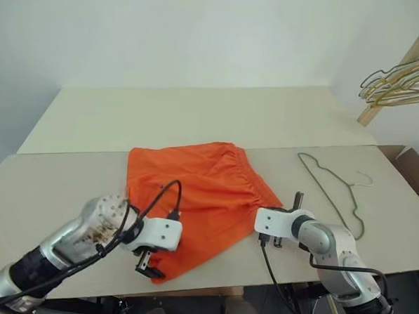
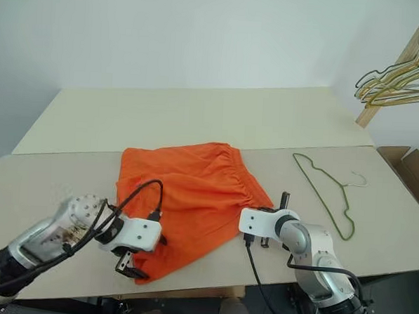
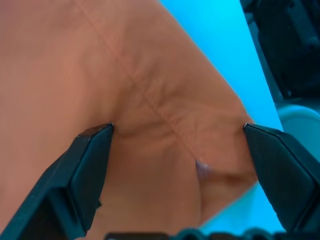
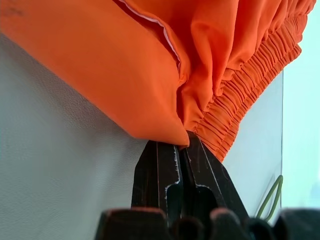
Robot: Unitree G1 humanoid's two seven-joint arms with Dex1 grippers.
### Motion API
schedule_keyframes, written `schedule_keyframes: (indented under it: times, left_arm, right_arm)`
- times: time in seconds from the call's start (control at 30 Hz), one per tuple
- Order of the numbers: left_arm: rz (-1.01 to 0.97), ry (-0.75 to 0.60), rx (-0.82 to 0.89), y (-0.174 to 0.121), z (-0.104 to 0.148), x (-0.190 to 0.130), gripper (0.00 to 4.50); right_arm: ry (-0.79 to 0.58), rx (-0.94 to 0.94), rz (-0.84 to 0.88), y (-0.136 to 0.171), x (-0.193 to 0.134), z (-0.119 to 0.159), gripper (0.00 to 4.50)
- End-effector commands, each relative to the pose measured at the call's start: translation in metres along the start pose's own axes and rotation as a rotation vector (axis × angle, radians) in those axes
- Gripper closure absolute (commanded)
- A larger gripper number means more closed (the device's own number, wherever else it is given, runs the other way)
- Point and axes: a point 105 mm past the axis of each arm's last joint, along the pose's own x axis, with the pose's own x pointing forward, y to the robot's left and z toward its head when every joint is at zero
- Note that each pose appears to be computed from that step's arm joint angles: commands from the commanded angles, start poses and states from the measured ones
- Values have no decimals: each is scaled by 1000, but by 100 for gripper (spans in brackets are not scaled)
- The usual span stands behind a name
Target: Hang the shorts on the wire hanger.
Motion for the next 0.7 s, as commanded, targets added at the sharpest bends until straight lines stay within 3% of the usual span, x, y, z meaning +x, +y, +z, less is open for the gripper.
schedule_keyframes:
  times: [0.03, 0.17, 0.53, 0.7]
  left_arm:
    - [37, 59, -17, -1, -5, 7, 0]
    - [83, 81, -39, 9, -10, 1, 92]
    - [177, 209, -10, 32, -47, -19, 436]
    - [214, 243, 30, 43, -58, -23, 448]
  right_arm:
    - [-31, -8, -21, -8, -3, 10, 447]
    - [-29, -10, -25, -11, -5, 8, 450]
    - [-3, 16, -48, -16, -8, -2, 450]
    - [-3, 77, -46, -15, -12, 1, 450]
